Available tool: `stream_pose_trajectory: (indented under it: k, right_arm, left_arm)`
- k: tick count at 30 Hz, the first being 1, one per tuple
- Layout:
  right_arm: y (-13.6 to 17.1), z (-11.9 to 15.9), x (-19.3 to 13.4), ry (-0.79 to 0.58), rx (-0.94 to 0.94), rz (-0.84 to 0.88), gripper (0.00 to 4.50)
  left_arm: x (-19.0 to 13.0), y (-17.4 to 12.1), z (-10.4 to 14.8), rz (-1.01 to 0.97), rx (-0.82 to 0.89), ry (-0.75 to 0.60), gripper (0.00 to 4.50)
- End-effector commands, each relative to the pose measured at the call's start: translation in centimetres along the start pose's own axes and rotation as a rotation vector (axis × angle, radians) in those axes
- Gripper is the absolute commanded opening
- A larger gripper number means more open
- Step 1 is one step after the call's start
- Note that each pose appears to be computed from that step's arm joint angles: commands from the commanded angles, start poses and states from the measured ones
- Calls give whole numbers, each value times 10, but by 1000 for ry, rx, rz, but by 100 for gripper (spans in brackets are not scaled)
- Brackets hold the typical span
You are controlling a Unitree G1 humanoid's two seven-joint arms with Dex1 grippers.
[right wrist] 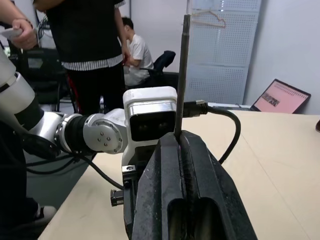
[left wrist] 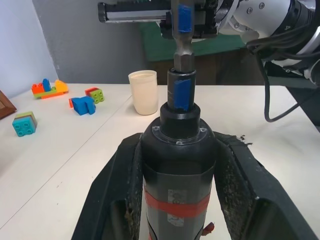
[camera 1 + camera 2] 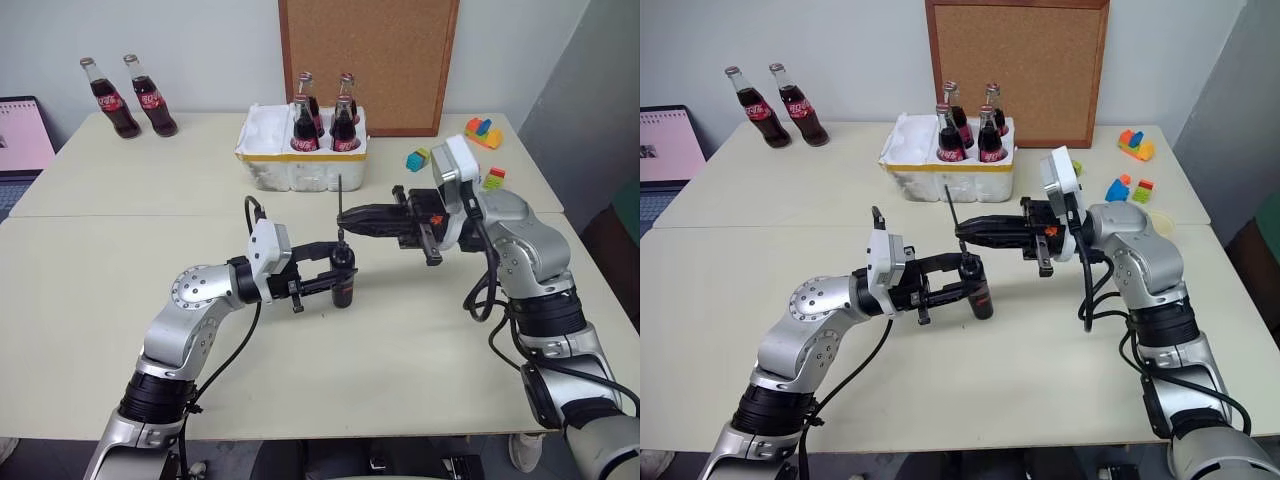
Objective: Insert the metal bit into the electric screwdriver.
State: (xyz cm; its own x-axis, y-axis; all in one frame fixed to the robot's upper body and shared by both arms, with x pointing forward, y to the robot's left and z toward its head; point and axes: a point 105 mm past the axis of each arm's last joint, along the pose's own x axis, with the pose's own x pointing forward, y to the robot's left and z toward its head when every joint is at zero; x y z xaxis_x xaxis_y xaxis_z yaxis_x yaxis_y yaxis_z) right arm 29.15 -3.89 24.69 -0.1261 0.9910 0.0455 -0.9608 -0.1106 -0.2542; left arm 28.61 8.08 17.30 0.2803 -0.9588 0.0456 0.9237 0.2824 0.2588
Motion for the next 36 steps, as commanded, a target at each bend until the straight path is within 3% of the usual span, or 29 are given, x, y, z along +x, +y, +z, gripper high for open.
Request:
stream_pose_trajectory:
  k: [1,14,20,36]
  right_arm:
    - [4,0,1,76,-50,49,0]
    - [-1,-2,-5,143,-17,35,0]
    - [-1,-3,-6,165,89,21,0]
    - [2,2,-11,134,149,10,0]
  left_arm:
    - [1,0,1,-7,20,8,164]
    - [2,1,1,-11,27,7,164]
    - [2,1,1,-10,29,6,164]
    - [2,2,2,-9,36,7,164]
